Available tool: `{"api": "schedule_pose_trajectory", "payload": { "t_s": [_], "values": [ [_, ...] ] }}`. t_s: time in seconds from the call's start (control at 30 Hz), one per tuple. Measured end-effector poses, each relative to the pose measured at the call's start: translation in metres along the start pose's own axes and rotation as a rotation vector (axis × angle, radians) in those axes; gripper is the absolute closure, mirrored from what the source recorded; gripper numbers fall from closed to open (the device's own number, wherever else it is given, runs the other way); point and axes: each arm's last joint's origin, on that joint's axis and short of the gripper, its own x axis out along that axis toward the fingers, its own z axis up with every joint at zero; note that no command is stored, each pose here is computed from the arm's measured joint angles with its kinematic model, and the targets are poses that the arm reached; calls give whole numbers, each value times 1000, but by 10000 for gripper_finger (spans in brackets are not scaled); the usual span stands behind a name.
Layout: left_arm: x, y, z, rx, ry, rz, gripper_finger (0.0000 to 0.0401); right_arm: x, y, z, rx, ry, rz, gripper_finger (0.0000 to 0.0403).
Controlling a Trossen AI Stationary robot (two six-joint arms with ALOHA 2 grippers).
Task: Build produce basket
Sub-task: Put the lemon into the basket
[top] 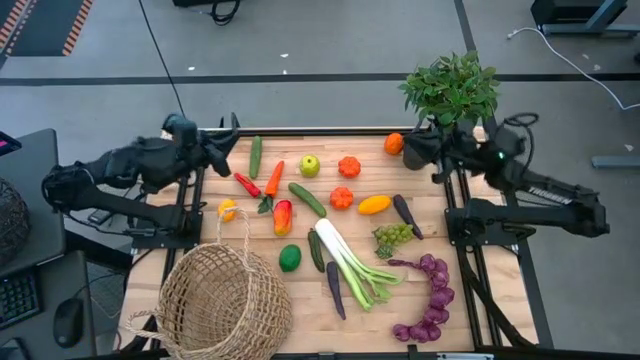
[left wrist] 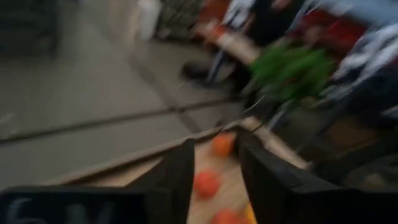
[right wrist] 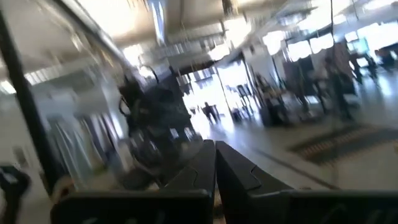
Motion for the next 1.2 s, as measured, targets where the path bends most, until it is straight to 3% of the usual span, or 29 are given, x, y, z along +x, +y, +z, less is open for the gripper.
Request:
{"api": "schedule_pose_trajectory", "payload": {
  "t_s": [0.13,0.4,0.57,0.7,0.97,1.2],
  "values": [
    [3,20,-14,-99,146,151,209,26,2,24,-17,124,-67,385],
    [13,46,-27,-82,415,329,157,78,1,49,18,192,-80,385],
    [30,61,-37,-143,724,432,150,101,-1,56,118,163,-77,385],
    [52,70,-44,-109,919,494,149,112,-3,57,178,104,-59,385],
    [89,88,-77,-65,1188,529,149,126,-5,58,254,13,-25,385],
    [89,106,-118,-82,1351,611,145,131,-6,54,265,35,20,379]
  ]
}}
